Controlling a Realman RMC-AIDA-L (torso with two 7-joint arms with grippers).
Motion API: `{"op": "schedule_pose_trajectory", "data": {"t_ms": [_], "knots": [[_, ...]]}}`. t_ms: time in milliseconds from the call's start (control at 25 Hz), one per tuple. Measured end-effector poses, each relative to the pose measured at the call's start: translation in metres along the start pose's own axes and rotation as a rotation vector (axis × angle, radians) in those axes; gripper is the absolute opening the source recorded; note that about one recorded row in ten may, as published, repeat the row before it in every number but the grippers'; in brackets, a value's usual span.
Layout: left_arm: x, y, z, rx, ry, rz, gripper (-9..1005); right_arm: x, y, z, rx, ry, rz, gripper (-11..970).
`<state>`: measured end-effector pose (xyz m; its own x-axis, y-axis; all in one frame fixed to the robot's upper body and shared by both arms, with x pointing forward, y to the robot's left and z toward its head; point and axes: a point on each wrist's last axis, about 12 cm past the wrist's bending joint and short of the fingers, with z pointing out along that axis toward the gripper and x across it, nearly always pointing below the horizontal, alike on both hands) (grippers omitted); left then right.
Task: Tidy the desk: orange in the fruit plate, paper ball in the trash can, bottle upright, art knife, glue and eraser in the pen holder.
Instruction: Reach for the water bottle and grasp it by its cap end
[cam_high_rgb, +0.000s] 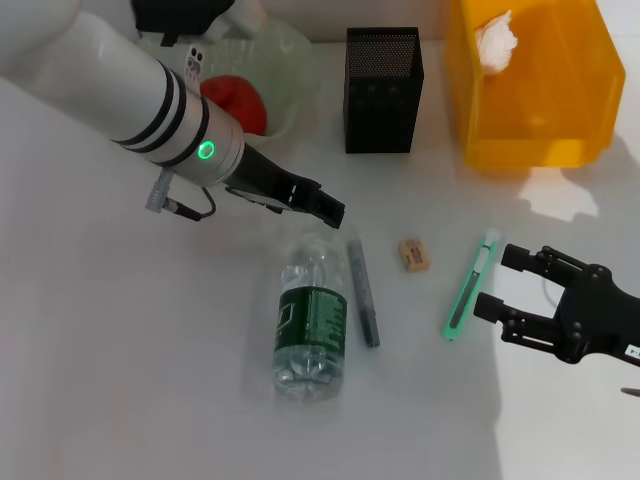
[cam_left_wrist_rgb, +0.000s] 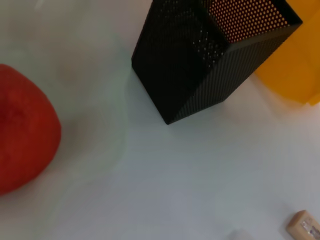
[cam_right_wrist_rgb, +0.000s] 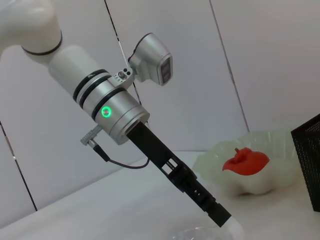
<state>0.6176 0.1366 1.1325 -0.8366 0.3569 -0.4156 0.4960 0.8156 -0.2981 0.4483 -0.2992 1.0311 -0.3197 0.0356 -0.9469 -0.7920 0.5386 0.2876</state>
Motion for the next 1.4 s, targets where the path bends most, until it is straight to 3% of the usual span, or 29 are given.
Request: {"op": "schedule_pose_trajectory", "data": {"t_ms": [1400], "knots": [[0.015,-0.002,0.021,0.005,-0.021,-0.004,795,0.006,0.001,0.000,0.020,0.003,0.026,846]]}}
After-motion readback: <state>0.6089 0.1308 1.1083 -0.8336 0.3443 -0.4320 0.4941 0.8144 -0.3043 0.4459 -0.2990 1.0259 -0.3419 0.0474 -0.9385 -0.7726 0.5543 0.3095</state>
